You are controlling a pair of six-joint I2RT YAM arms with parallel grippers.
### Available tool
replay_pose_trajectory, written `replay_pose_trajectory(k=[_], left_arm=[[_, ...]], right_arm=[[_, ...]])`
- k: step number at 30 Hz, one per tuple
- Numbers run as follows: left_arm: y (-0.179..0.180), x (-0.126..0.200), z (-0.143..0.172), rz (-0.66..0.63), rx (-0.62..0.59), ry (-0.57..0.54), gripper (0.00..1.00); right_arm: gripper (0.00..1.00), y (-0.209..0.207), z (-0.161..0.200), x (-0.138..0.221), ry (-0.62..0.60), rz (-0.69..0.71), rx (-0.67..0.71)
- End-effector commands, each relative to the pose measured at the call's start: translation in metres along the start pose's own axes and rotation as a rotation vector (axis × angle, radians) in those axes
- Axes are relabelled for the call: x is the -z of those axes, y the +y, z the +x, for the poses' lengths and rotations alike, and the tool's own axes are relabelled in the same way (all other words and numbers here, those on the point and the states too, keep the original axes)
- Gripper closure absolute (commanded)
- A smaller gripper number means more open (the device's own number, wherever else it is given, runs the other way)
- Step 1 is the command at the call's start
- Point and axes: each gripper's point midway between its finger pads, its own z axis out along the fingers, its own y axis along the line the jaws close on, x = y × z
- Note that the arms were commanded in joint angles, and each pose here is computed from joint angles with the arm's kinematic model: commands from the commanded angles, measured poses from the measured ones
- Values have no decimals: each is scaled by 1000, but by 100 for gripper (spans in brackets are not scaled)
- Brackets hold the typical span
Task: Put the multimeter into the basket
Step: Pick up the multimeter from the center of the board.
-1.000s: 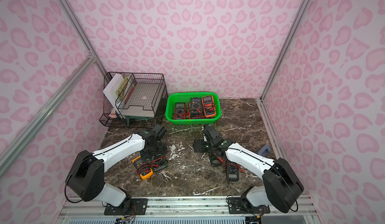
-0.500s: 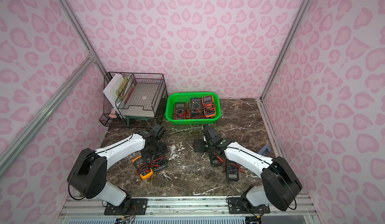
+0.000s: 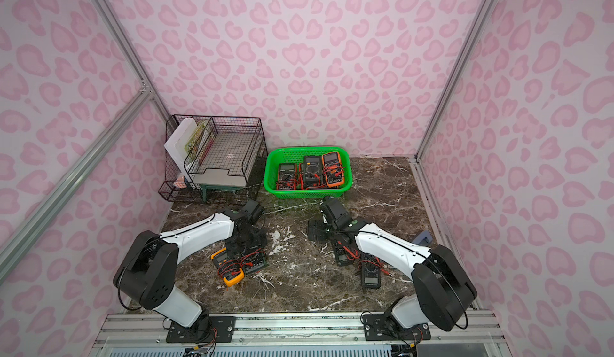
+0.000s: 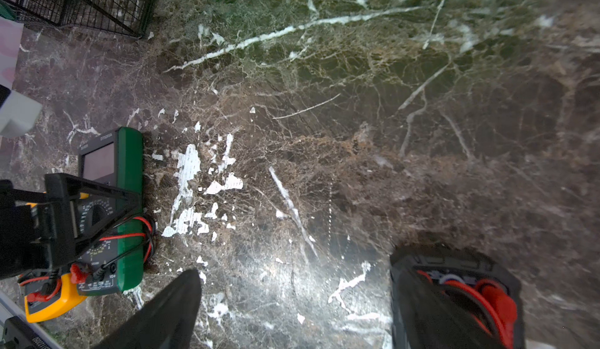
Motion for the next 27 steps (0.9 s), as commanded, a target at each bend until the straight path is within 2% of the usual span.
replay_pose_trajectory(k=[1, 16, 27], left_arm=[[-4, -4, 1, 13, -6, 14, 1], [-21, -14, -4, 46, -32, 42, 2], [-31, -14, -6, 75, -71, 56, 29]], right_arm=[[1, 0, -2, 1, 5, 9, 12], [1, 0, -5, 2, 11, 22, 26], [1, 2, -10, 1, 5, 25, 22]])
